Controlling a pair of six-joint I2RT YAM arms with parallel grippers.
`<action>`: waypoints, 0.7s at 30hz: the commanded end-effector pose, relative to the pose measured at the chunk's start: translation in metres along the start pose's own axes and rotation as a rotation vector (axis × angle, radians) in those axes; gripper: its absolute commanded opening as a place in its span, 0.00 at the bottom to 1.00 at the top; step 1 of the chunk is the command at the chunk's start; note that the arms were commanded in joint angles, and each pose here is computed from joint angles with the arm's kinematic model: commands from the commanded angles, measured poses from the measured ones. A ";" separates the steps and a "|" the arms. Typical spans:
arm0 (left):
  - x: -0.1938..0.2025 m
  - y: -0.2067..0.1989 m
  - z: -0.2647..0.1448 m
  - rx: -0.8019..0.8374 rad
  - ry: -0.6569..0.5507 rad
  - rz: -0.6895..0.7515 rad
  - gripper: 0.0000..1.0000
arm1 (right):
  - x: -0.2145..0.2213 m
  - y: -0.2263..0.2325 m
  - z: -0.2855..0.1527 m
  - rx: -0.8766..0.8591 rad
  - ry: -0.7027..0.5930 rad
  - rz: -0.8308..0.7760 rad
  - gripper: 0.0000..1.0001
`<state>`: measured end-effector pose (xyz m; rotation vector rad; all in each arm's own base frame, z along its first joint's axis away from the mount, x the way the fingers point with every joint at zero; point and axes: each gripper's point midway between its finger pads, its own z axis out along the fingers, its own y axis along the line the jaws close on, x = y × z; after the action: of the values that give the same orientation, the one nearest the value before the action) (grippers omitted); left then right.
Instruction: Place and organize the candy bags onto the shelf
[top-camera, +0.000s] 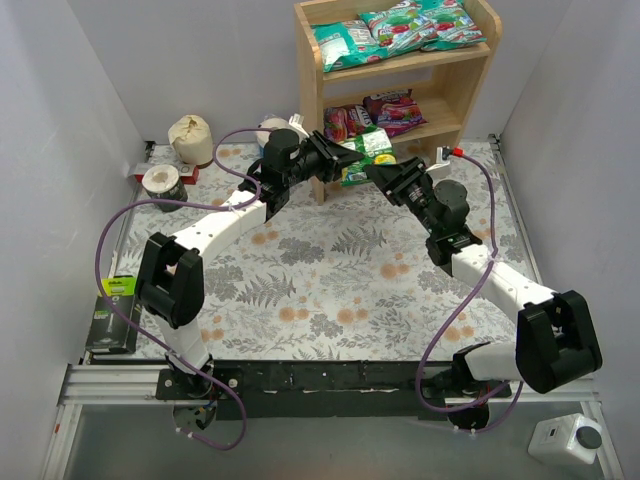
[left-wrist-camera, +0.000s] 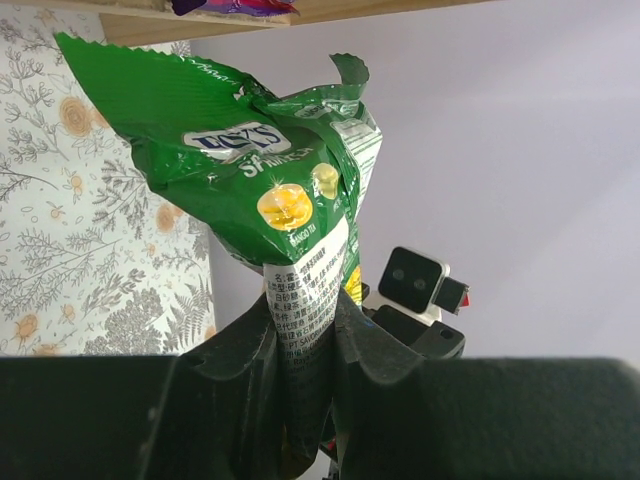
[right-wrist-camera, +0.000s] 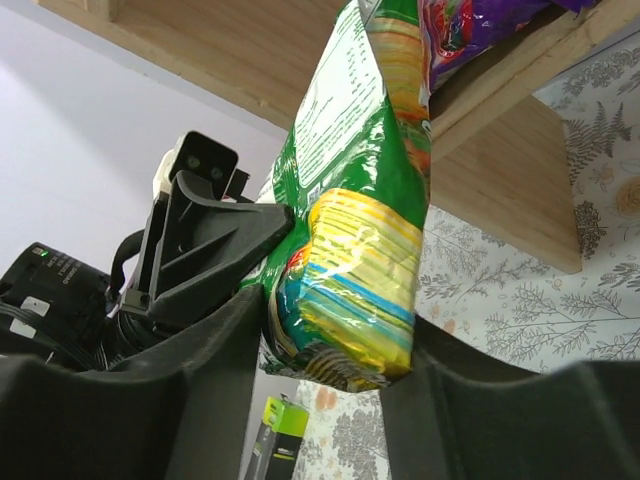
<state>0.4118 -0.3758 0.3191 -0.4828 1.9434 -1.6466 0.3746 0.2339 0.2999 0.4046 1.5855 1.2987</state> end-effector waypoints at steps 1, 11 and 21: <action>0.010 -0.043 -0.016 0.106 0.041 -0.007 0.17 | -0.012 0.031 0.002 -0.103 -0.029 -0.026 0.39; -0.001 -0.025 -0.028 0.015 0.019 0.043 0.84 | -0.044 0.052 -0.003 -0.133 -0.104 -0.113 0.01; -0.033 0.010 -0.071 -0.151 -0.060 0.189 0.98 | -0.149 0.071 -0.017 -0.150 -0.316 -0.243 0.01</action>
<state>0.4080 -0.3278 0.3053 -0.4797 2.0428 -1.4795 0.4092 0.1639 0.3467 0.4016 1.4585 1.1244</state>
